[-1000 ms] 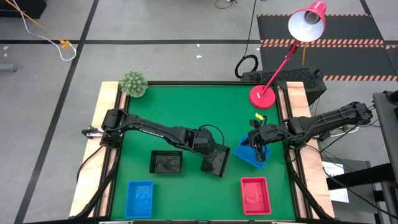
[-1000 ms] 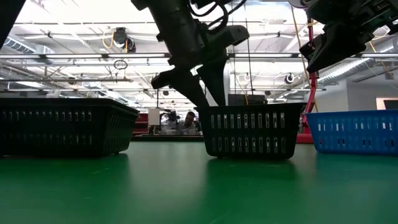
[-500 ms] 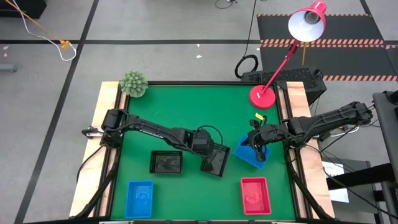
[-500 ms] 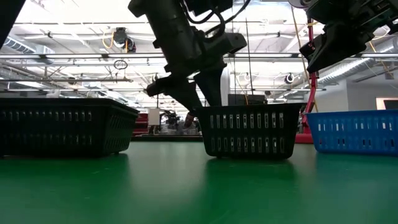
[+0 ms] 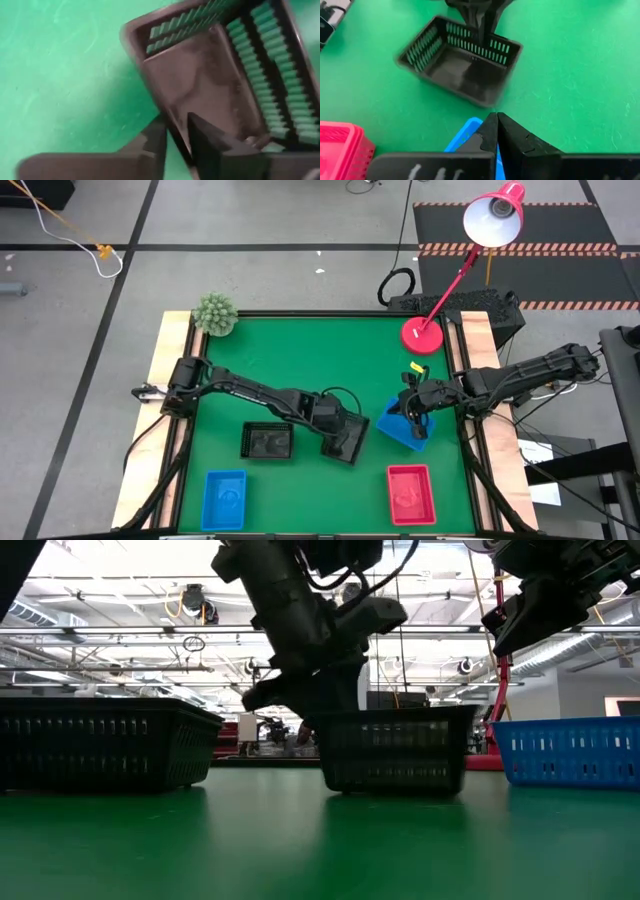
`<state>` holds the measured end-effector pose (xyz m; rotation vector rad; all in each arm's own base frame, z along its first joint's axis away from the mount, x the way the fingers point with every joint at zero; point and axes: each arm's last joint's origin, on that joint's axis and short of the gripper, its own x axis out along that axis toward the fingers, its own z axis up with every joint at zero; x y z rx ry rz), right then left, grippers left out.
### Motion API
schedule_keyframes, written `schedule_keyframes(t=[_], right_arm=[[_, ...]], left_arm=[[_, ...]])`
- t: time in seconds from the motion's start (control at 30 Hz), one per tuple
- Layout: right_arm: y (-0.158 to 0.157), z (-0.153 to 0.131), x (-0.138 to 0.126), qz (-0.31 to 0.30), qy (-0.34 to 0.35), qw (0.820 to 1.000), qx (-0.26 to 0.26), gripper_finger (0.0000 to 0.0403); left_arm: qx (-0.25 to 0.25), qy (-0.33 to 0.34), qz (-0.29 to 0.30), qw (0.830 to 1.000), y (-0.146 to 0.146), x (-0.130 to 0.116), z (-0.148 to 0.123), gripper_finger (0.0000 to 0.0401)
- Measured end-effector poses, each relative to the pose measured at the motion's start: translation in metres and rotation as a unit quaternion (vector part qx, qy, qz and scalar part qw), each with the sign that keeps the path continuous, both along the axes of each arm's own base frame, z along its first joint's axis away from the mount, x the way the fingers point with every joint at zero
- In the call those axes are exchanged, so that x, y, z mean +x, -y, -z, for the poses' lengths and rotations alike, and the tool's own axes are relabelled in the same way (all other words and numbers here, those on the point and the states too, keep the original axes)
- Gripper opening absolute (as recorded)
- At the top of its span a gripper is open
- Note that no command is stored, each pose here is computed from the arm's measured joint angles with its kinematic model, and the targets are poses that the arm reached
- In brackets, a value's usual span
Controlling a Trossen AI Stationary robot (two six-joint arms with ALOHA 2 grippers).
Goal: Stack baskets by color
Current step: Stack the right black bin on the left stacked black bins
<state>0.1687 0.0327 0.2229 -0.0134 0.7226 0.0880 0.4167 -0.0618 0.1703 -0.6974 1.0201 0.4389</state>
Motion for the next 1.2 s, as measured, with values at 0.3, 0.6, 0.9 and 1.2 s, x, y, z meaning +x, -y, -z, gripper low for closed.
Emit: schedule_keyframes(t=[0.3,0.6,0.9,1.2], right_arm=[[0.0,0.0,0.0,-0.001,-0.001,1.0,-0.002,0.0002],[0.0,0.001,-0.001,-0.003,-0.006,1.0,-0.004,0.0002],[0.0,0.0,0.0,-0.003,0.002,1.0,-0.002,0.0002],[0.0,0.0,0.0,-0.003,0.002,1.0,-0.002,0.0002]], left_arm=[[0.016,0.03,0.061,0.998,0.0,0.002,-0.028,0.001],[0.021,0.057,0.154,0.986,-0.002,-0.017,-0.1,0.0008],[0.072,0.031,0.278,0.957,-0.004,-0.078,-0.165,0.0008],[0.072,0.025,0.324,0.943,-0.004,-0.138,-0.206,0.0008]])
